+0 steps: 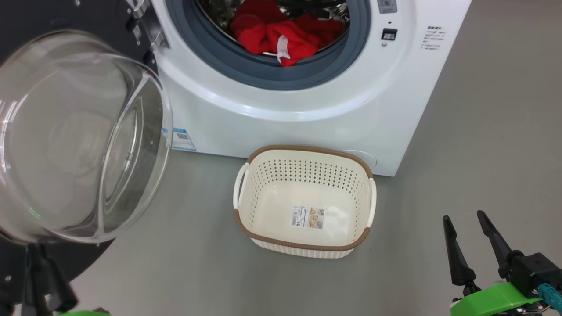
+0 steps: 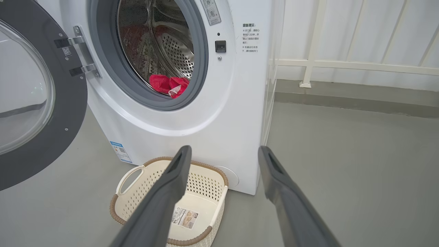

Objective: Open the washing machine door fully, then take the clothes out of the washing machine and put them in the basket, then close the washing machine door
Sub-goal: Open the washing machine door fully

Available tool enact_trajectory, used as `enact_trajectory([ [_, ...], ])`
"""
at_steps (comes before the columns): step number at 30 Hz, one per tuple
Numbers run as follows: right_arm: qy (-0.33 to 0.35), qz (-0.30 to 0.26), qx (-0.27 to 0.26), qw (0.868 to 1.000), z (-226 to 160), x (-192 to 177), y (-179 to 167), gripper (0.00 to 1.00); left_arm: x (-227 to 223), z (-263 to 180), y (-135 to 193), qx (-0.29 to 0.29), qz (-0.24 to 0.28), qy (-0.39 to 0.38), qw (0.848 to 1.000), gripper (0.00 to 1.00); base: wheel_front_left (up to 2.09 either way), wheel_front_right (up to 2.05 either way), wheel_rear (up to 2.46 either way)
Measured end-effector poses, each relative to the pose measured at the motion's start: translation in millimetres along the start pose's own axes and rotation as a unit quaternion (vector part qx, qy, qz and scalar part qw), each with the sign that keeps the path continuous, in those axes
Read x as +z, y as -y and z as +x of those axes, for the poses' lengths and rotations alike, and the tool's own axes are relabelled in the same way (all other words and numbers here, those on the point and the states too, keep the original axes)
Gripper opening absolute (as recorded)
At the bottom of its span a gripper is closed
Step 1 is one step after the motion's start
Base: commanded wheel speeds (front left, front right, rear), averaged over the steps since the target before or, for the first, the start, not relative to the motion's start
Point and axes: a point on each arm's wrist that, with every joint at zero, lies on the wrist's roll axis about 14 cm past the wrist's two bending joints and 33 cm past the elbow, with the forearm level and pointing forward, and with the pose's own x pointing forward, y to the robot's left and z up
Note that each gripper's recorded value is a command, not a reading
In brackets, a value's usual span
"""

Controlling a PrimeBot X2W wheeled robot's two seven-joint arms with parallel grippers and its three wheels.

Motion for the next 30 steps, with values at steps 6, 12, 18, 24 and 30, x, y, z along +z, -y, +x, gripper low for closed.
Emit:
enact_trajectory([
  [6, 0.009, 0.001, -0.008, 1.000, -7.8, 6.5, 3.1, 1.00, -2.7, -14.5, 25.9, -0.048, 0.002, -0.015, 0.999, 1.00, 0.00, 0.00, 0.00],
  [12, 0.018, 0.001, -0.020, 1.000, -18.1, 13.5, 8.8, 1.00, -2.4, -24.9, 60.0, -0.103, -0.006, -0.025, 0.994, 1.00, 0.00, 0.00, 0.00],
  [18, 0.018, 0.000, -0.040, 0.999, -37.7, 13.0, 18.8, 1.00, -11.1, -43.0, 105.1, -0.185, -0.019, -0.053, 0.981, 1.00, 0.00, 0.00, 0.00],
  [24, 0.031, 0.001, -0.059, 0.998, -51.3, 20.5, 27.5, 1.00, -14.2, -54.1, 132.5, -0.229, -0.017, -0.064, 0.971, 1.00, 0.00, 0.00, 0.00],
  [30, 0.031, 0.001, -0.078, 0.996, -68.1, 19.6, 36.7, 1.00, -19.9, -62.9, 148.4, -0.260, -0.016, -0.078, 0.962, 1.00, 0.00, 0.00, 0.00],
])
